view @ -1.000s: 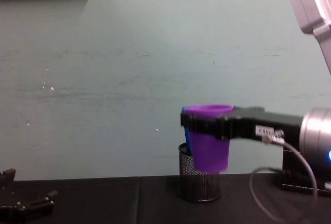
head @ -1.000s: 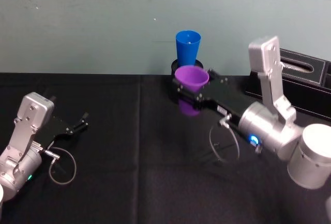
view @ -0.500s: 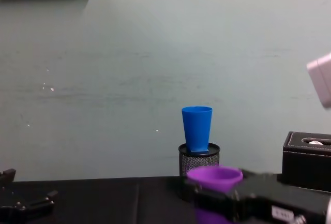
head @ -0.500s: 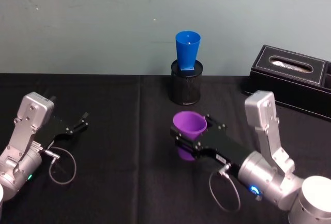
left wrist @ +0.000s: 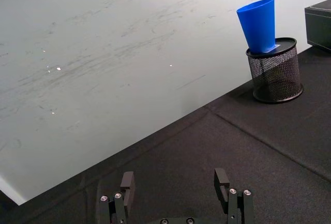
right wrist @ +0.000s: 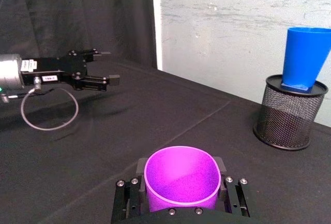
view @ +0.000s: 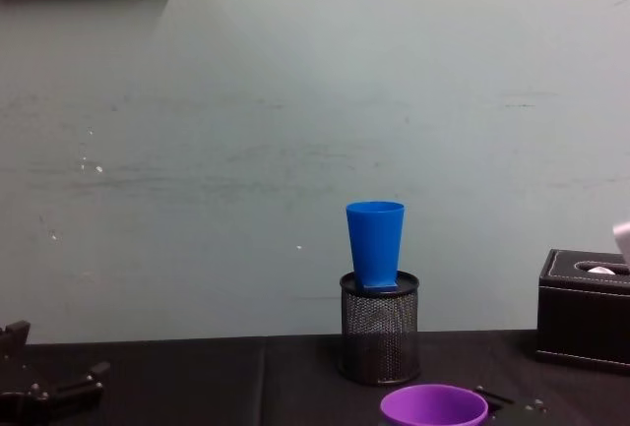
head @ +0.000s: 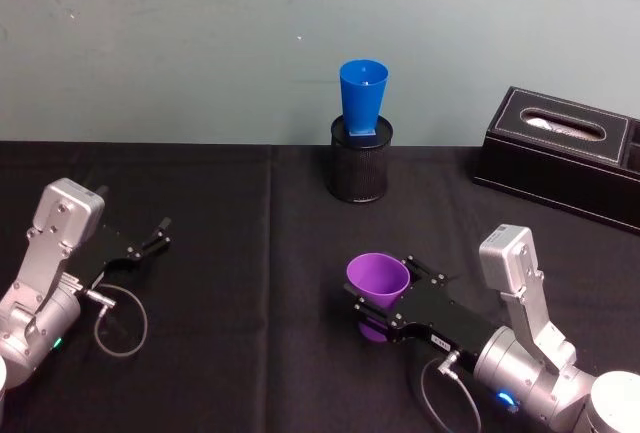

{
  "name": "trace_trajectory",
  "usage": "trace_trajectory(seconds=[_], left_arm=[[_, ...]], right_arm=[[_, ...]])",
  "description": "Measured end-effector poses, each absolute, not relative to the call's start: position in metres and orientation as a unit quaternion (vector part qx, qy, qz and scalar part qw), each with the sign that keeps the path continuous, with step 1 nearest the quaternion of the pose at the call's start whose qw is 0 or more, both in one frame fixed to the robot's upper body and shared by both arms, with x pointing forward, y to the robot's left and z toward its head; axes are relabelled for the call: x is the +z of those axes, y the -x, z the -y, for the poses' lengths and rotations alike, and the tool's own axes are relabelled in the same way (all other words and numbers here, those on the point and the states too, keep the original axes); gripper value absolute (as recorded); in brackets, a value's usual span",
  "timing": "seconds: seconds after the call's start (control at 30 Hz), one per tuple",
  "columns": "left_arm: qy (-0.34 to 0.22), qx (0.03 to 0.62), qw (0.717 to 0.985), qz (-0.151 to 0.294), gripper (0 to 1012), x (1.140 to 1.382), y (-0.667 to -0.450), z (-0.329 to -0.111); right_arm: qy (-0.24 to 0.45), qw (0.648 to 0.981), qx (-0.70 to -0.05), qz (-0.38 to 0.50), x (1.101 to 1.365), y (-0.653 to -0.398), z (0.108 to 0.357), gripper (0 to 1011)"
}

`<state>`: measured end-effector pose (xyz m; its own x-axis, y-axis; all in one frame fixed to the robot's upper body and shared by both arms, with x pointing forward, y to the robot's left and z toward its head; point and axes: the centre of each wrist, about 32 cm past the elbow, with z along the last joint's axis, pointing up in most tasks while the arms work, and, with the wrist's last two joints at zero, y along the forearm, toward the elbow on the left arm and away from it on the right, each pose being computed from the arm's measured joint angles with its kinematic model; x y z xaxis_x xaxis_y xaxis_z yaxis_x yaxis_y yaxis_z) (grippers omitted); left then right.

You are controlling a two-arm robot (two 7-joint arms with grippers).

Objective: Pick up one cup with a gripper and tap it against the other cup.

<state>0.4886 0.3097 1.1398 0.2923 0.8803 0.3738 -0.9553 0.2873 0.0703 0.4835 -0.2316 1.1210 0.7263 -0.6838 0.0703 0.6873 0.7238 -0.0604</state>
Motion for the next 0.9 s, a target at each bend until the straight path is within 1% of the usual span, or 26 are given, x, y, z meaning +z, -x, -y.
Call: trace_trajectory(seconds=[0.5, 0.9], left_arm=[[-0.142, 0.580, 0.791, 0.132, 1011, 1.140, -0.489, -0.310], [-0.142, 0.580, 0.791, 0.132, 1011, 1.140, -0.489, -0.310]], right_arm=[[0.030, 0.922, -0.387, 0.012, 1.107, -0.485, 0.232, 748], [0.023, 0.922, -0.387, 0.002, 1.105, -0.485, 0.232, 748]])
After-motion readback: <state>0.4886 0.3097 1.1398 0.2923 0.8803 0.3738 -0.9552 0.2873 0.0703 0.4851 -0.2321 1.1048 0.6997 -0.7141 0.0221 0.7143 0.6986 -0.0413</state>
